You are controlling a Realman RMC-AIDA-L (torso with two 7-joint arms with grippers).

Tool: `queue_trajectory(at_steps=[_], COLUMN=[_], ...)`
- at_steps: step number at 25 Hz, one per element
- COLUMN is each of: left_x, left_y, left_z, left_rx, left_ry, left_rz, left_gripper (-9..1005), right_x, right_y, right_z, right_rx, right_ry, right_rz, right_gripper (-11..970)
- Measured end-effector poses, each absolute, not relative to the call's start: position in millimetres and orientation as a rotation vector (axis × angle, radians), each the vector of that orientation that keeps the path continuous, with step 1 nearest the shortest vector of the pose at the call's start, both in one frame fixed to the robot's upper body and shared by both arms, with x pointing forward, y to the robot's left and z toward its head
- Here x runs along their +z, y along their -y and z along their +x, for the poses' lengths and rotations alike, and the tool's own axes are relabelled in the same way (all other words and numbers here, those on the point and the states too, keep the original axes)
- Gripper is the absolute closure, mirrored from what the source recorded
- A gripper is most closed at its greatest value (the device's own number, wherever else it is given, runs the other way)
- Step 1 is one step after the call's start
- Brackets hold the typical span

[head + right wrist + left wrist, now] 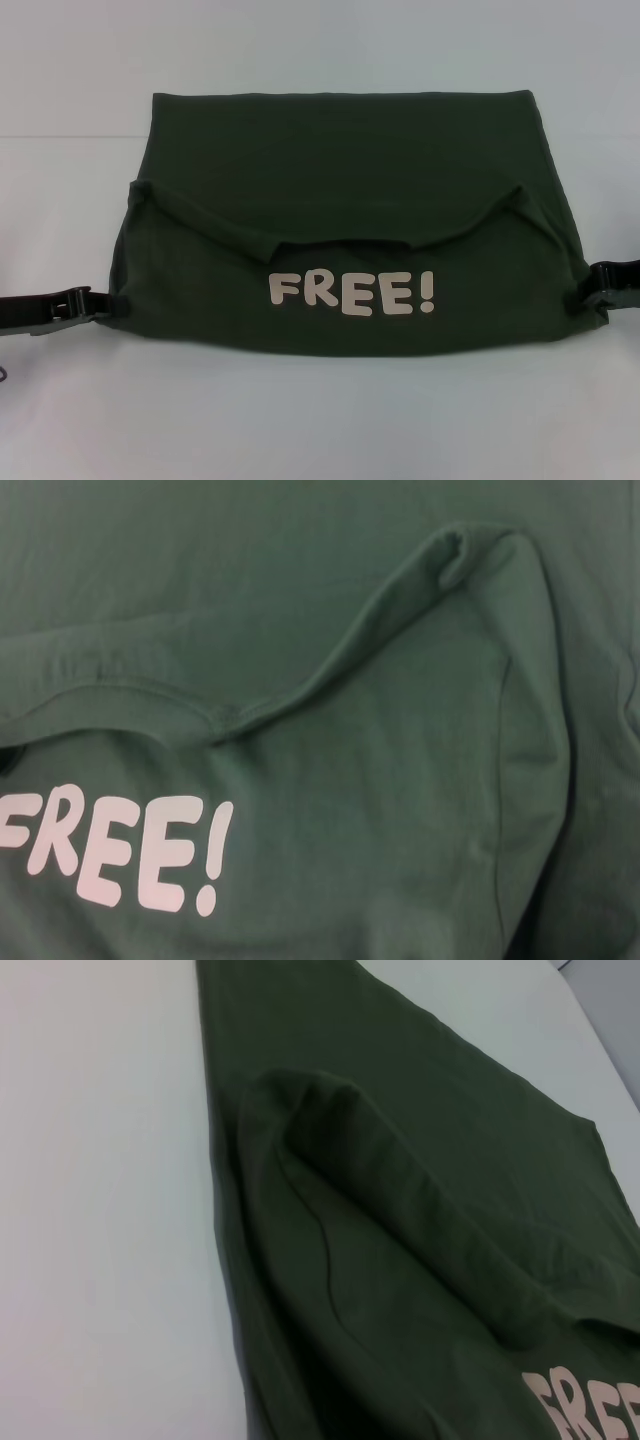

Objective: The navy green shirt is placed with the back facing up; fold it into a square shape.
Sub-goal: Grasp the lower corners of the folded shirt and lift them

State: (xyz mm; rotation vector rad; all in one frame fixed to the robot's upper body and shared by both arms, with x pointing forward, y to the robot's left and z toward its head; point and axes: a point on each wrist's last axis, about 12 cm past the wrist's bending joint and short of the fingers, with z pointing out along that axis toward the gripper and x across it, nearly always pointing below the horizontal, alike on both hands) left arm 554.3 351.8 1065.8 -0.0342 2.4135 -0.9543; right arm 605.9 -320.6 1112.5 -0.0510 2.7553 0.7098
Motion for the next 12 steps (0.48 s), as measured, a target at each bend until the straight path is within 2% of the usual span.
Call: queue_trajectory(at_steps=[5, 12], left_x=[1068.4, 1075.1], left_y=[-351.2, -354.4], left_z=[552.9, 540.6], left_rx=[-0.984, -1.099], left_ry=[-2.418, -2.456], left_rz=[-0.016, 0.021], left_gripper=[962, 962], right_x=[1113.5, 1116.9], right_y=[319.2, 324.3], right_z=[604.1, 585.2], right_rx=[0.714, 0.804], right_ry=[-2.770, -2.836], right_rz=[-0.104, -0.297], right_gripper=[933, 924])
